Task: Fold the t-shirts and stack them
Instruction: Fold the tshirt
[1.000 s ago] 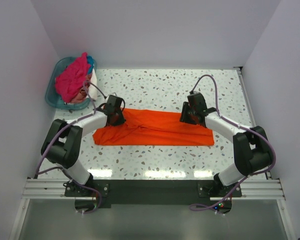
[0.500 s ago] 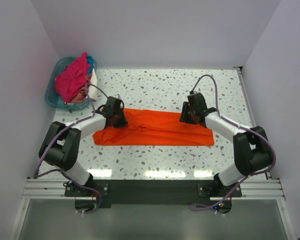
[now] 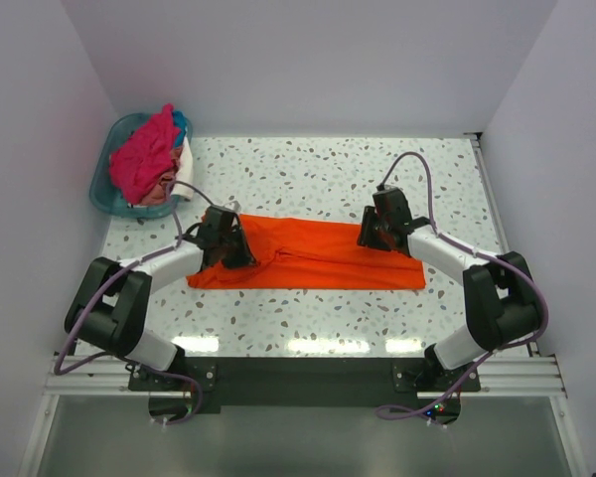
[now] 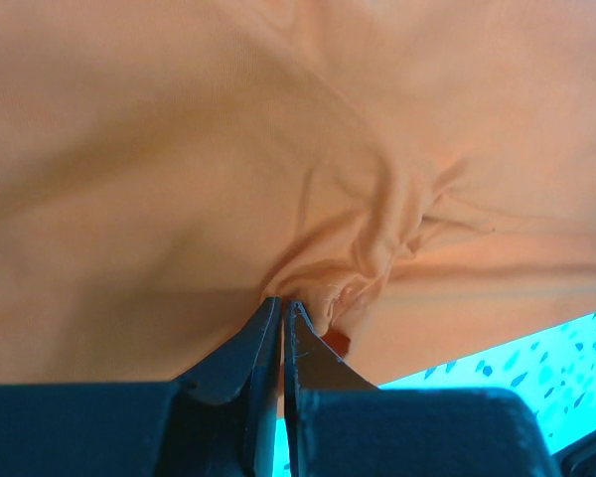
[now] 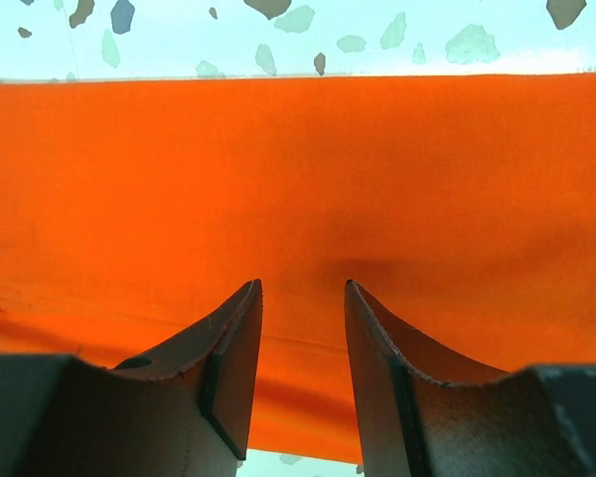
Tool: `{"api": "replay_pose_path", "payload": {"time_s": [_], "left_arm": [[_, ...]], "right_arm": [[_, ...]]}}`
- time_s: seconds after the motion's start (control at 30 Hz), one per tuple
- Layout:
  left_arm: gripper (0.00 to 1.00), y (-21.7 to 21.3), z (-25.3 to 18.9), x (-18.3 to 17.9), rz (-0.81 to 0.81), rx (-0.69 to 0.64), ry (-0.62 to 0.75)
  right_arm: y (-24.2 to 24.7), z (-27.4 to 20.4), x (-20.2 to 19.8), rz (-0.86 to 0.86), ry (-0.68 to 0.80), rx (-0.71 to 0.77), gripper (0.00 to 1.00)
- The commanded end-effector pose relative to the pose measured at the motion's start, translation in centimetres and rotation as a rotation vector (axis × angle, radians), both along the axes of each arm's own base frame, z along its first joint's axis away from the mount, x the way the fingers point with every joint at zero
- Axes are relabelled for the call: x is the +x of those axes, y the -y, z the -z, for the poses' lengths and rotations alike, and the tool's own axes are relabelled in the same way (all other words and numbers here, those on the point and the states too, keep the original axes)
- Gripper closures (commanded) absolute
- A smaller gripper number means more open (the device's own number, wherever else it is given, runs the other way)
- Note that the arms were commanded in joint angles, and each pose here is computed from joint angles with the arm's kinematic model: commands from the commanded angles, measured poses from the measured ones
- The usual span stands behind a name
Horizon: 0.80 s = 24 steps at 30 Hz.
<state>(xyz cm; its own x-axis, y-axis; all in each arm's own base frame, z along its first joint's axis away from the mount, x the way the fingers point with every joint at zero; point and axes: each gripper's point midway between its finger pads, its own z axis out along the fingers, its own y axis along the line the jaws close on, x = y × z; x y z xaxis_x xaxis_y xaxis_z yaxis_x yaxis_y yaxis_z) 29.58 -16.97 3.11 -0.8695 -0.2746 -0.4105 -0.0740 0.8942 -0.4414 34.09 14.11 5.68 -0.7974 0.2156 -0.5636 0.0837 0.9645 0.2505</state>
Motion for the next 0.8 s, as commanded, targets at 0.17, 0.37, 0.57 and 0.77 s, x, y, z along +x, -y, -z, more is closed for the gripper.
{"api": "replay_pose_path", "payload": {"time_s": [0.17,0.37,0.57,0.77], "left_arm": [[0.89,1.4,-0.9,-1.2,0.127,-0.064,0.066],[0.81,2.7,-0.9,-1.7,0.196,-0.057,0.072],[0.67,3.2,-3.9,-1.3,0.22,-0.069,0.128],[0.67,3.1,-7.4,-0.6,0.166,-0.09,0.171]], "right_arm": [[-0.5,-1.9,1.1,-0.007,0.08,0.034,0.57],[-0.3,-1.8,1.2,-0.015,0.075,0.013,0.57],[1.2,-1.7,1.4,-0.012,0.065,-0.09,0.55],[2.8,-1.1,1.1,0.006,0.031,-0.18,0.54]]}}
